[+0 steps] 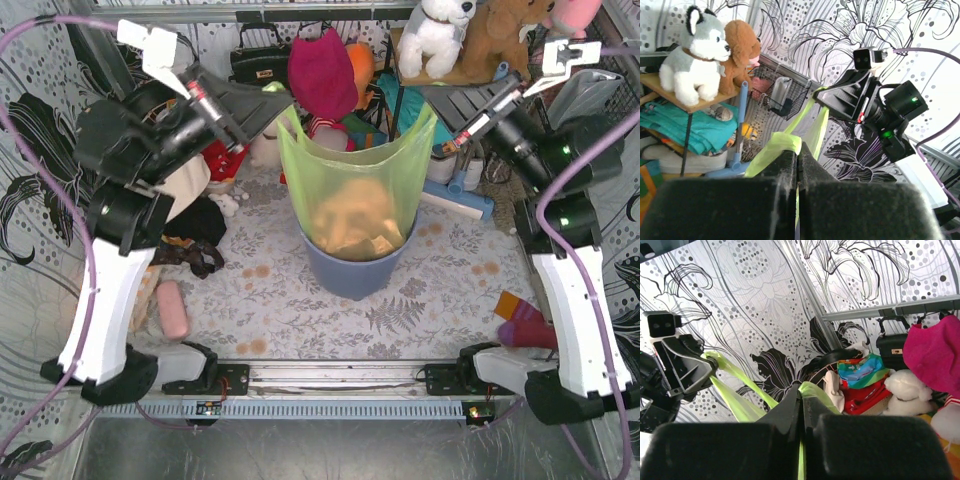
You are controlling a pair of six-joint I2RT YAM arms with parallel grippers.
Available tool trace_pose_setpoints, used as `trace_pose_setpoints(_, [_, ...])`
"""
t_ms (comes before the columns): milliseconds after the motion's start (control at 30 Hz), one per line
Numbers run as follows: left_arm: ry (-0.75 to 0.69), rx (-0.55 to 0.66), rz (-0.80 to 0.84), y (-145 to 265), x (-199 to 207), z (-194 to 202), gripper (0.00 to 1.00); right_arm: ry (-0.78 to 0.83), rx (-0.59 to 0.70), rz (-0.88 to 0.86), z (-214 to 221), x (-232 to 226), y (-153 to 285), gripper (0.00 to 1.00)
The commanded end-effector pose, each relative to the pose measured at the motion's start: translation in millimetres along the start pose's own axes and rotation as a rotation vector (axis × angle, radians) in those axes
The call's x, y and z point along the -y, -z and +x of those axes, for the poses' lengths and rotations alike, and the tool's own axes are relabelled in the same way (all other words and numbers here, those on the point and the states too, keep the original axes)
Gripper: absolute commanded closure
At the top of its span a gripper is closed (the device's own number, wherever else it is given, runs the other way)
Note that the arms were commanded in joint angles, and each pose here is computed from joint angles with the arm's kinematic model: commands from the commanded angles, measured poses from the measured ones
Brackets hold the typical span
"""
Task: Tie the trash bag
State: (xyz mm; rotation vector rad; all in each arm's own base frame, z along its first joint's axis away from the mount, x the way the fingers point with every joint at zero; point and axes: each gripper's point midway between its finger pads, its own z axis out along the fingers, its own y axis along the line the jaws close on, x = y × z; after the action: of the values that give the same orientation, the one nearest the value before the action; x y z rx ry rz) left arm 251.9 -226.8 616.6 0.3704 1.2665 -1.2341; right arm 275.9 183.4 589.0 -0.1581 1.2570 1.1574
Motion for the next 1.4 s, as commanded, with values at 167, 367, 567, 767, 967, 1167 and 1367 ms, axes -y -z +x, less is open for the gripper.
trace_pose_setpoints(167, [0.047,-0.059,-0.223,24,-57,54,0.99,-0.071,-0.065,0.129,55,46,24,1.00])
trace_pose_setpoints(367, [-0.009,-0.116,-0.271,7,-69,42,1.00,-0.033,-0.054,0.113,33,37,9,1.00])
trace_pose_setpoints(567, [-0.097,-0.053,-0.204,3,-29,-10,1.00,0.057,0.007,0.007,-23,-14,-4,1.00])
trace_pose_setpoints(767, [-0.013,-0.048,-0.155,16,-23,15,0.97,0.005,-0.019,0.032,2,-1,8,1.00])
trace_pose_setpoints(967, [0.042,-0.048,-0.170,31,-28,37,0.90,-0.115,-0.090,0.091,56,36,20,1.00])
trace_pose_setpoints(1167, [0.072,-0.077,-0.115,18,-35,50,0.58,-0.116,-0.079,0.079,59,37,22,0.66])
trace_pose_setpoints(1367, [0.127,-0.091,0.004,-2,-34,59,0.40,-0.106,-0.065,0.055,54,34,16,0.50])
